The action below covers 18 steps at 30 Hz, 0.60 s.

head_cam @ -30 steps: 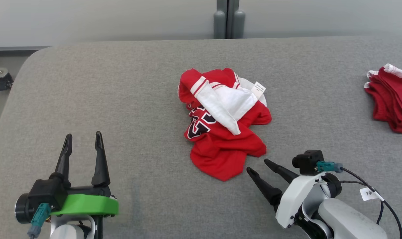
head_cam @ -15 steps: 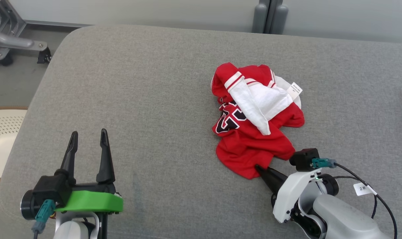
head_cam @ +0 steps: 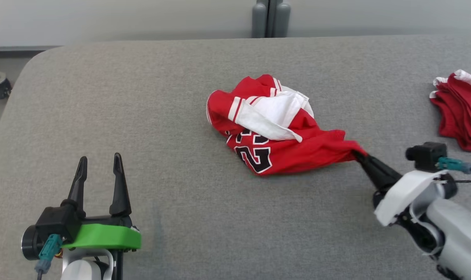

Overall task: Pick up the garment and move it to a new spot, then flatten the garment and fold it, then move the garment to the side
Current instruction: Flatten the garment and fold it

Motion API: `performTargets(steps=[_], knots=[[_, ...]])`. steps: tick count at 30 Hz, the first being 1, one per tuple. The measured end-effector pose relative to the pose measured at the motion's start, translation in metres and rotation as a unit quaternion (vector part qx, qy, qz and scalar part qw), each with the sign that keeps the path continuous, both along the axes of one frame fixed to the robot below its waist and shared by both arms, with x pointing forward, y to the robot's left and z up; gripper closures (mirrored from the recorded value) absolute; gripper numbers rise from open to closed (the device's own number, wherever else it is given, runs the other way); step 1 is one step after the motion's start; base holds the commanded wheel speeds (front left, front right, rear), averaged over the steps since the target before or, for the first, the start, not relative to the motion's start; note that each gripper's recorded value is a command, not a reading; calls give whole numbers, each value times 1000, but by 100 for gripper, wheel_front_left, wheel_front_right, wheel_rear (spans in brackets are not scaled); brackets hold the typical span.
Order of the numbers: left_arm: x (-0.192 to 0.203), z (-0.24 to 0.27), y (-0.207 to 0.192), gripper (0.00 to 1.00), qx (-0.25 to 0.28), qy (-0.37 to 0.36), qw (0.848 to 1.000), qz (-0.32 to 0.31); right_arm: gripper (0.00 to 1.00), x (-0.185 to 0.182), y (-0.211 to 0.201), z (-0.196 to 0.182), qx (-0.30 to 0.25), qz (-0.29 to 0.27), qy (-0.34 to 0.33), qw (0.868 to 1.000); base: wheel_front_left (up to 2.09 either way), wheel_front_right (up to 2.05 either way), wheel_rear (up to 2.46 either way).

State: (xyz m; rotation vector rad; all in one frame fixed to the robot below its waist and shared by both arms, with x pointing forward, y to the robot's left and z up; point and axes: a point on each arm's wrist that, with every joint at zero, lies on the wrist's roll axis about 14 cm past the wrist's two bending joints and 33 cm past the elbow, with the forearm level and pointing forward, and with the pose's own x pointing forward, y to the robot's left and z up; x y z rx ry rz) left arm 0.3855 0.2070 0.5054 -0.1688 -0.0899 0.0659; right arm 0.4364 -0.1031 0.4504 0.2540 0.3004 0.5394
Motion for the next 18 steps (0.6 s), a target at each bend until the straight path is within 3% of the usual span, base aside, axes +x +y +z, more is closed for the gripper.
performTargets(steps=[6,13,14,15,16,18], knots=[[16,-5,-31,0,-7,5,999,-48,100,0,-100,19,-46,-98,-21,994,0,0,0],[31,-10,-58,0,-9,8,996,-87,100,-36,-180,-14,-102,-190,47,975,0,0,0],[32,-10,-61,0,-10,9,996,-91,73,-42,-185,-20,-109,-197,58,973,0,0,0],[32,-12,-63,0,-10,11,995,-94,5,-44,-186,-23,-109,-202,60,971,0,0,0],[33,-13,-65,0,-10,13,995,-98,0,-43,-185,-24,-100,-208,60,971,0,0,0],[33,-16,-68,0,-10,17,995,-102,0,-40,-178,-23,-85,-213,53,972,0,0,0]])
